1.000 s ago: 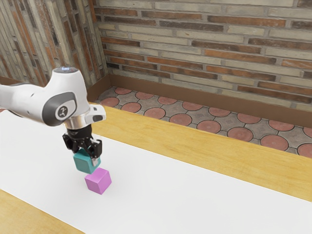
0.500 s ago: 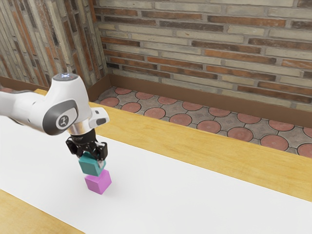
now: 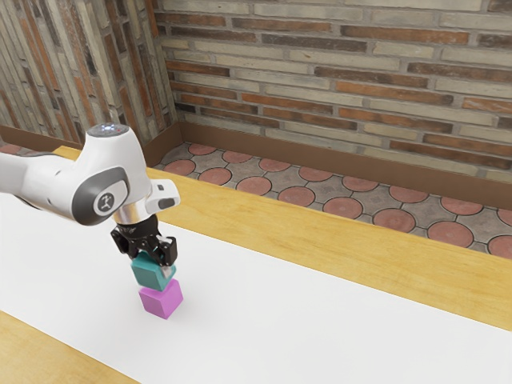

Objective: Pick up the blue block with one arm, and put the blue block on the pink block with one arm

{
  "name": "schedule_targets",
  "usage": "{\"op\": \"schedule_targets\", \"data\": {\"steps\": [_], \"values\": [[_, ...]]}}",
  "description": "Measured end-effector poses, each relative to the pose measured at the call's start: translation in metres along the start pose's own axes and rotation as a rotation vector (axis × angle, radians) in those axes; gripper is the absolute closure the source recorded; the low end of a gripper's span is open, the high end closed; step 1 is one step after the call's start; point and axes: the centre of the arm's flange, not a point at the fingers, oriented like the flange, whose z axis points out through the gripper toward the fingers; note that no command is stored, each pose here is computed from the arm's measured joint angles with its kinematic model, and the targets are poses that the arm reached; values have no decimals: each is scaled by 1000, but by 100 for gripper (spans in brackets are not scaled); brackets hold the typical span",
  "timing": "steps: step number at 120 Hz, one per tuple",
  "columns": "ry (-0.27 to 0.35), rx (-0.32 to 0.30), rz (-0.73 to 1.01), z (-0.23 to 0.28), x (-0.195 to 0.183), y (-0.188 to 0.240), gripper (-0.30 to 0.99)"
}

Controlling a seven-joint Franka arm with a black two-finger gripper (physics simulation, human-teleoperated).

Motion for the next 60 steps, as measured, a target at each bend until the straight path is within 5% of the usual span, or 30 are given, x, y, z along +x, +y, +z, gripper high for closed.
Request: {"op": "schedule_targets", "data": {"steps": [60], "values": [[-6,-10,54,10,-5,-2,30]]}}
